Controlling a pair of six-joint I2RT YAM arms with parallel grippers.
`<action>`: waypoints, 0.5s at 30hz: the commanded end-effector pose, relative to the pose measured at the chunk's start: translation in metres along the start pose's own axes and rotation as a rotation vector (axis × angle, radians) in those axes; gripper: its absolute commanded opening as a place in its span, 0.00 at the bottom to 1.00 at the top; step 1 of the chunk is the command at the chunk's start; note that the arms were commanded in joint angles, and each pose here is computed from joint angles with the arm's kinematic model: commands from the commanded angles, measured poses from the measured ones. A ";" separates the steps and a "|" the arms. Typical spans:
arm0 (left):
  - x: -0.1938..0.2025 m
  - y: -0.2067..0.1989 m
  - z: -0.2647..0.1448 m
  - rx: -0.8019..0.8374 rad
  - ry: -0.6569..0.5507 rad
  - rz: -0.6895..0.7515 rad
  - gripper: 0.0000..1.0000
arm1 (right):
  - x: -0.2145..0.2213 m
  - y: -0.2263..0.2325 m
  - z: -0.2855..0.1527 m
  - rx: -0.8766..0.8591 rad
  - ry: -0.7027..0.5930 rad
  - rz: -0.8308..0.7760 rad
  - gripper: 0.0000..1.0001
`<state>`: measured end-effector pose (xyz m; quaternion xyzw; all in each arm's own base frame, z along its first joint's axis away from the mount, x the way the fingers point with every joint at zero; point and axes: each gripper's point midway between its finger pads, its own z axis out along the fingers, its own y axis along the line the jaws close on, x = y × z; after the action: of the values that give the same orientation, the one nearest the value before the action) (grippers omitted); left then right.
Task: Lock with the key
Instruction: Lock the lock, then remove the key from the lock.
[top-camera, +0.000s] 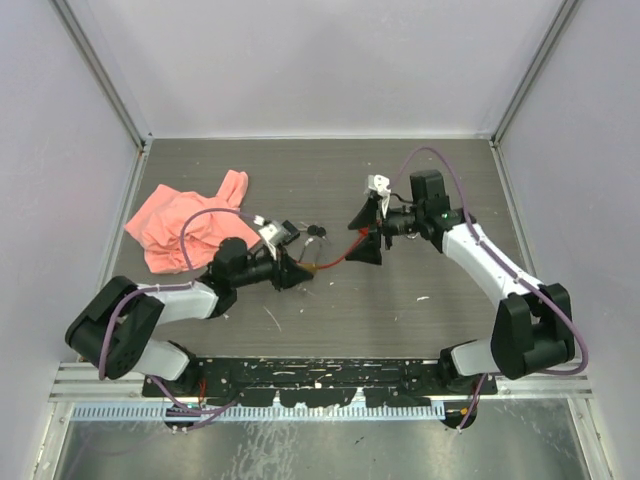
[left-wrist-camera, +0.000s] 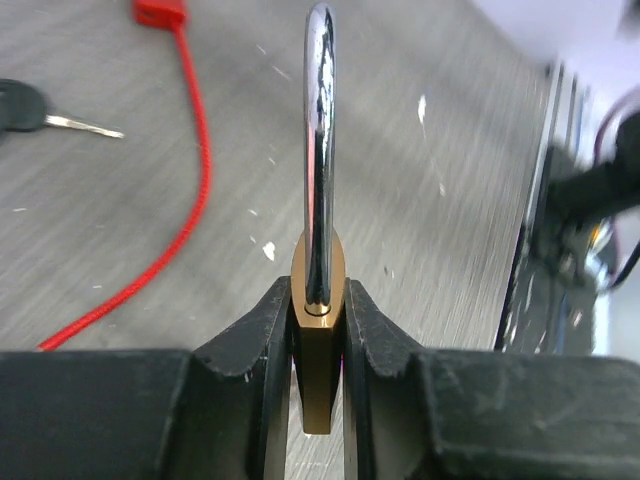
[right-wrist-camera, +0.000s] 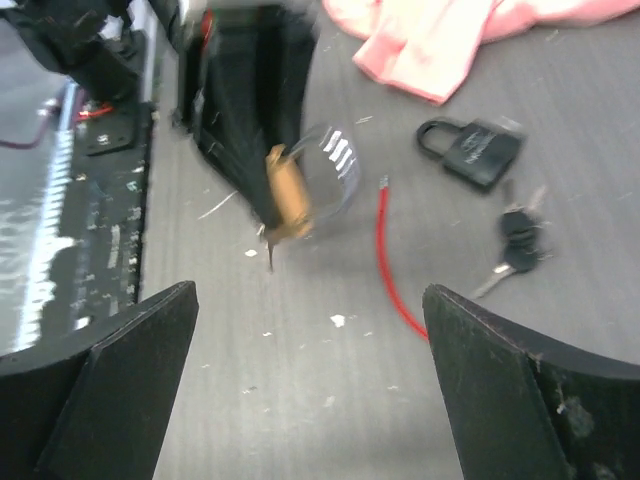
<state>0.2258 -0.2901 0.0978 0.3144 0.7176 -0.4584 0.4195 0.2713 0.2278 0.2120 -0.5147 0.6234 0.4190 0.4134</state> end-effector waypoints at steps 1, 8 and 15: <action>-0.111 0.007 -0.022 -0.030 -0.360 -0.256 0.00 | -0.012 0.017 0.013 -0.109 -0.195 0.229 1.00; -0.194 0.015 -0.045 -0.084 -0.619 -0.438 0.00 | -0.052 0.026 0.009 -0.119 -0.400 0.321 1.00; -0.227 -0.001 -0.049 -0.036 -0.756 -0.490 0.00 | -0.058 0.032 0.026 -0.143 -0.434 0.460 1.00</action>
<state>0.3151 -0.2582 0.2252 -0.0419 0.6820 -0.5487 0.4817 0.2557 0.2623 0.2378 -0.3112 0.6118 0.6105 0.3950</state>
